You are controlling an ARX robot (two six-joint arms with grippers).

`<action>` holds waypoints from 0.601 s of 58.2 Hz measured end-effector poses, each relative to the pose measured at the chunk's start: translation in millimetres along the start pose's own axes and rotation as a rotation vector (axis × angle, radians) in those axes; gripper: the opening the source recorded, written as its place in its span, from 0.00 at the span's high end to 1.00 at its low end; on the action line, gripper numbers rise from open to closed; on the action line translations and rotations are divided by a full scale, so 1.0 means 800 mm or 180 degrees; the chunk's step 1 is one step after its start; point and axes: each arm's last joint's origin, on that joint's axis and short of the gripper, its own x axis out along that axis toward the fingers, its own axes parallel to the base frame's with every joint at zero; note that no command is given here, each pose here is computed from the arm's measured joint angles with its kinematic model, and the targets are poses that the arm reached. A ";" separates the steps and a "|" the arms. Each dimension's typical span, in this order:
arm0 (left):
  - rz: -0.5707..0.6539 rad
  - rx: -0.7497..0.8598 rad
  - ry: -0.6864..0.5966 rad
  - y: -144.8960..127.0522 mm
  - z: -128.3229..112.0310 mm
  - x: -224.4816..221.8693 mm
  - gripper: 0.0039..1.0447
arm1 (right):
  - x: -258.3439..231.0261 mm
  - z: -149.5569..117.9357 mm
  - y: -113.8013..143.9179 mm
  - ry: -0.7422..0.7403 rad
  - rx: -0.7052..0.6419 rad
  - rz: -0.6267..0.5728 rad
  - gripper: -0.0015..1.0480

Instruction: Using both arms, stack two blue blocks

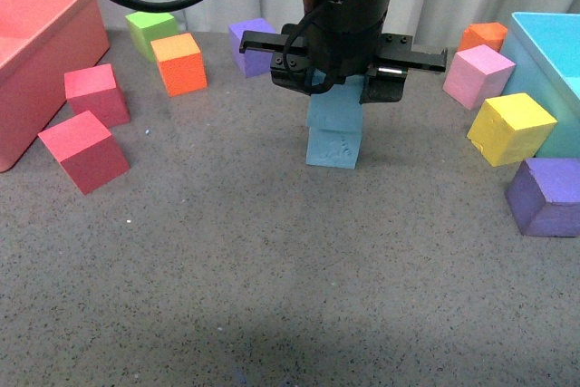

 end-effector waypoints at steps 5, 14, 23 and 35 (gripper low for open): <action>-0.0012 -0.0003 0.0004 0.000 0.000 0.002 0.56 | 0.000 0.000 0.000 0.0000 0.0000 0.0000 0.09; -0.0046 -0.0030 -0.0001 -0.002 0.002 0.004 0.56 | 0.000 0.000 0.000 0.0000 0.0000 0.0000 0.09; -0.0052 -0.0039 -0.0044 -0.005 0.008 0.005 0.56 | 0.000 0.000 0.000 0.0000 0.0000 0.0000 0.09; -0.0004 -0.0007 -0.0020 -0.005 0.009 0.008 0.57 | 0.000 0.000 0.000 0.0000 0.0000 -0.0001 0.09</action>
